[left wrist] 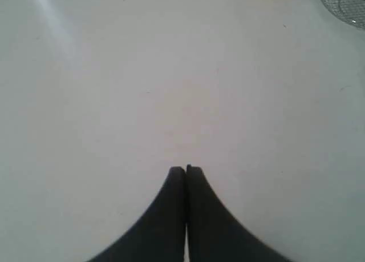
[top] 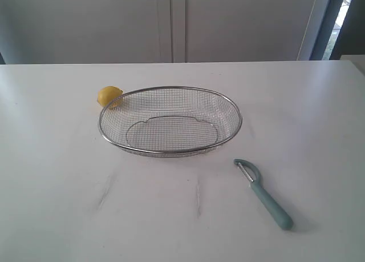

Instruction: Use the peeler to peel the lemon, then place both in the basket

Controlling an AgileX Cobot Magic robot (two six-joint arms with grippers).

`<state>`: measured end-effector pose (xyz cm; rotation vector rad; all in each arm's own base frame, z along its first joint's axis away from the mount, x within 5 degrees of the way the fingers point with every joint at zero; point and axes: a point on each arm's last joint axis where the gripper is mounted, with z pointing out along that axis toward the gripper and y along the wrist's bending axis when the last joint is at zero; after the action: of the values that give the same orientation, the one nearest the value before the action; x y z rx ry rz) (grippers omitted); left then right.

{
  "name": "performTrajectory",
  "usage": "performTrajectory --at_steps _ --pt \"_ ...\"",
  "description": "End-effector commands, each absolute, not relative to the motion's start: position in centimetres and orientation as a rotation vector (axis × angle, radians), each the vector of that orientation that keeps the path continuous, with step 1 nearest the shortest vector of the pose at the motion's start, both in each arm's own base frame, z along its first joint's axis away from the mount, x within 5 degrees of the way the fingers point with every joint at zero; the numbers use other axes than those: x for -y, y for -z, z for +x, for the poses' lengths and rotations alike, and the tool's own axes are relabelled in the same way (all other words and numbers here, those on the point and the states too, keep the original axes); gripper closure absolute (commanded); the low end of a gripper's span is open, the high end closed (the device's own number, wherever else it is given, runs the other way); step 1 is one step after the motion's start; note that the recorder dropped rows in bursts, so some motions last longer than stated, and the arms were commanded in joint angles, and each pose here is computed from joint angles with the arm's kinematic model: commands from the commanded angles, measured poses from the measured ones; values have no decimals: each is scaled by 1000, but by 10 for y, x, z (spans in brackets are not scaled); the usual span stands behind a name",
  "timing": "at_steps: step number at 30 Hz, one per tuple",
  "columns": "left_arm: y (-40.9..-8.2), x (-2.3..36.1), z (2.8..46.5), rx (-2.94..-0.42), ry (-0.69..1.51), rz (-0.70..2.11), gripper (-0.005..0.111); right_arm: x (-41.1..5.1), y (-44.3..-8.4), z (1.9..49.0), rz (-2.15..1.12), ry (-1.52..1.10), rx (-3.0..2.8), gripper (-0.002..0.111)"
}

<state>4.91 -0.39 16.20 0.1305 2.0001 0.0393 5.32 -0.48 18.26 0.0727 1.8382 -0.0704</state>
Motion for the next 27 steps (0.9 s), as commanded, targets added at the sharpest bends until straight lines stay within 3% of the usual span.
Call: performTrajectory --at_steps 1,9,27 --pt "-160 4 49 -2000 -33 130 107 5 -196 56 55 82 -1670 108" --pt "-160 4 49 -2000 -33 130 107 5 -227 54 42 90 -1327 108" --pt "-160 4 49 -2000 -33 130 107 5 -231 53 46 86 -1287 108"
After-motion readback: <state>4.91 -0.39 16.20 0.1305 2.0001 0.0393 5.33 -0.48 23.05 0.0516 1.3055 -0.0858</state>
